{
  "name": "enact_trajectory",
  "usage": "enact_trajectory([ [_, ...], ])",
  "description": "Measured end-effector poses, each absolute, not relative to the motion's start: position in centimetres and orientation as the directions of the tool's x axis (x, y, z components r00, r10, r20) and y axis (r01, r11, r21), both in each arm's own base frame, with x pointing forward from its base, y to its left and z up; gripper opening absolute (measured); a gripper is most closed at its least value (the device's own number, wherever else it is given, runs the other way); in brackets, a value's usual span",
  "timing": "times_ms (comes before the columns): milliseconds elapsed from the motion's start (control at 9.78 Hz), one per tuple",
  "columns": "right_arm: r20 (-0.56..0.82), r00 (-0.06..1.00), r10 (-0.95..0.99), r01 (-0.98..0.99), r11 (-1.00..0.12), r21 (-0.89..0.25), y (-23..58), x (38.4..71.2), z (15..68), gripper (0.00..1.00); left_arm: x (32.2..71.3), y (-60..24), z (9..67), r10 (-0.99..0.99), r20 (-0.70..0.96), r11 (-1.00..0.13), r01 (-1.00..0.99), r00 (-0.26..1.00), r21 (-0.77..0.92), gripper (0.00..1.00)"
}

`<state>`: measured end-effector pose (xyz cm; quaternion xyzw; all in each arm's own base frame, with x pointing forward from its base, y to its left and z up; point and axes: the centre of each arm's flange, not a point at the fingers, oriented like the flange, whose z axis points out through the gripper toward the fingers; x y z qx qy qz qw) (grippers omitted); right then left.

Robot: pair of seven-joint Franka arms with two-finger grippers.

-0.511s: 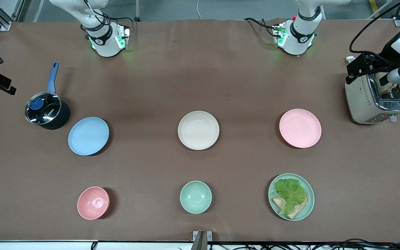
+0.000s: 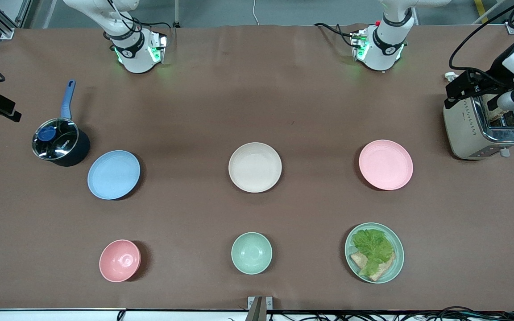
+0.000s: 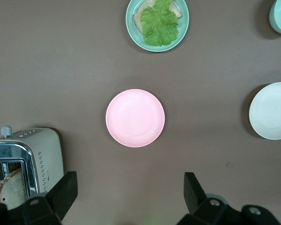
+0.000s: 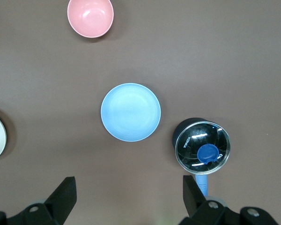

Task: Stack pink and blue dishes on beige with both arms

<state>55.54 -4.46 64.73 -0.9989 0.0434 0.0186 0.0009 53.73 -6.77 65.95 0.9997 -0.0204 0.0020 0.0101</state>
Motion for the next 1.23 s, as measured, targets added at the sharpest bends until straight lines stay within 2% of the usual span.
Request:
enact_trajectory([
  [205,-0.082,0.993,-0.088,-0.088,-0.996,-0.003,-4.6,56.7,62.1,1.00,55.0,-3.6,64.2,0.011,0.023,-0.998,0.009,1.000,0.054,0.96],
  [307,-0.098,0.991,-0.094,-0.094,-0.996,-0.005,-5.0,57.9,59.5,1.00,55.8,-1.6,61.5,0.014,0.020,-0.997,0.013,1.000,0.071,0.97],
  [614,-0.109,0.993,-0.048,-0.058,-0.994,-0.097,-9.1,61.0,46.8,1.00,56.8,4.4,49.4,-0.011,-0.044,-0.987,-0.004,0.999,0.161,0.98],
  [818,-0.057,0.998,-0.002,-0.012,-0.986,-0.164,-14.6,59.5,37.9,1.00,57.5,6.9,41.1,-0.061,-0.007,-0.986,-0.059,0.998,0.156,0.87],
  [920,-0.038,0.999,0.008,0.001,-0.983,-0.185,-16.0,58.1,33.6,1.00,57.3,7.8,37.2,-0.088,-0.018,-0.984,-0.084,0.996,0.155,0.86],
  [1023,-0.026,1.000,0.016,0.011,-0.981,-0.195,-16.3,57.0,29.6,1.00,57.0,8.4,33.6,-0.105,-0.050,-0.982,-0.095,0.993,0.166,0.81],
  [1227,-0.031,0.999,0.042,0.033,-0.968,-0.248,-16.2,55.7,22.6,1.00,56.8,8.6,28.1,-0.132,-0.125,-0.978,-0.109,0.983,0.176,0.66],
])
